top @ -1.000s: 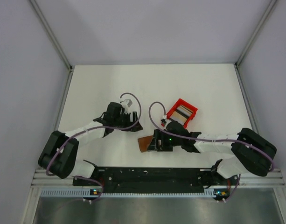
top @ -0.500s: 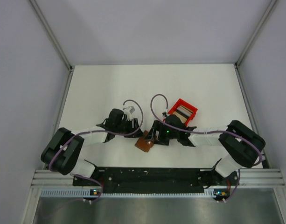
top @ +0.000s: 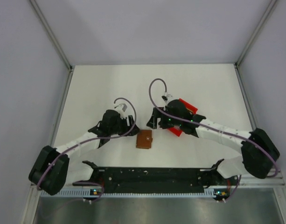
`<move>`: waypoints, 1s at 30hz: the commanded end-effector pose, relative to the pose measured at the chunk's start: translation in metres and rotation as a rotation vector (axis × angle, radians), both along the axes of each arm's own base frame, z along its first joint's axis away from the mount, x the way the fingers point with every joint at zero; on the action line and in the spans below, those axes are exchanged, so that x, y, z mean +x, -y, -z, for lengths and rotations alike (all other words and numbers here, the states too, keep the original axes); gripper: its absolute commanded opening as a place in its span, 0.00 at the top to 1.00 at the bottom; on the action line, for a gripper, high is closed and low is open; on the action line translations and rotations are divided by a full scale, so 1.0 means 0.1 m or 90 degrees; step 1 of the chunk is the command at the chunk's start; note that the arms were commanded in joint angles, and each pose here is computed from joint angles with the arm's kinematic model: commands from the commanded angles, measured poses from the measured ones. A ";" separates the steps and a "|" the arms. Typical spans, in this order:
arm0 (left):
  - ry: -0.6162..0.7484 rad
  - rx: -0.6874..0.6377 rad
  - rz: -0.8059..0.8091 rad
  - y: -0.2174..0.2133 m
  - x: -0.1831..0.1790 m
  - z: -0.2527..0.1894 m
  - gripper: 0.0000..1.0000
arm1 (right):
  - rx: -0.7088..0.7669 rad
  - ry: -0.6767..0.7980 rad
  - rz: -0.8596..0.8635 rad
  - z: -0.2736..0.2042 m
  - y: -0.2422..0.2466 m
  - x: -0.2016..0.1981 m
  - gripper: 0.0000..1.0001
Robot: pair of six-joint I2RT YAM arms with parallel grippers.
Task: Put the credit cards into the card holder
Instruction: Open the card holder at the center of the board, then pick up the credit card from the storage box.
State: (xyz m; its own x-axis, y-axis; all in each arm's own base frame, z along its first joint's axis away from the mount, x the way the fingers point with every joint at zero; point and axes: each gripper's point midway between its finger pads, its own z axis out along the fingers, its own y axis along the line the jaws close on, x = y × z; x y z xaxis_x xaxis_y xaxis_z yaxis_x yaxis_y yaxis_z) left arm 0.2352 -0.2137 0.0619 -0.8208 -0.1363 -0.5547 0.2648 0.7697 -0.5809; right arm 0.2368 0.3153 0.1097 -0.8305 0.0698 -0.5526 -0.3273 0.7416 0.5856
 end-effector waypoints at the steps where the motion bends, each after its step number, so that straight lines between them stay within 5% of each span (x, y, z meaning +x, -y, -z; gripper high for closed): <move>1: 0.090 0.014 -0.024 -0.03 0.24 -0.45 0.29 | -0.134 0.166 0.052 -0.48 0.62 0.40 0.20; 9: 0.127 0.012 0.036 0.14 0.26 -0.69 0.27 | -0.413 0.238 0.052 -0.35 1.36 0.78 0.21; 12: 0.128 0.024 0.049 0.21 0.28 -0.69 0.26 | -0.456 0.255 -0.041 -0.24 1.31 0.79 0.20; 15: 0.130 0.018 0.058 0.28 0.30 -0.70 0.26 | -0.508 0.253 -0.008 -0.21 1.45 0.89 0.17; 22: 0.117 0.015 0.080 0.34 0.27 -0.63 0.26 | -0.441 0.189 -0.082 0.03 1.29 0.83 0.16; 30: 0.135 0.004 0.093 0.41 0.34 -0.68 0.26 | -0.493 0.146 -0.126 0.31 1.35 0.79 0.16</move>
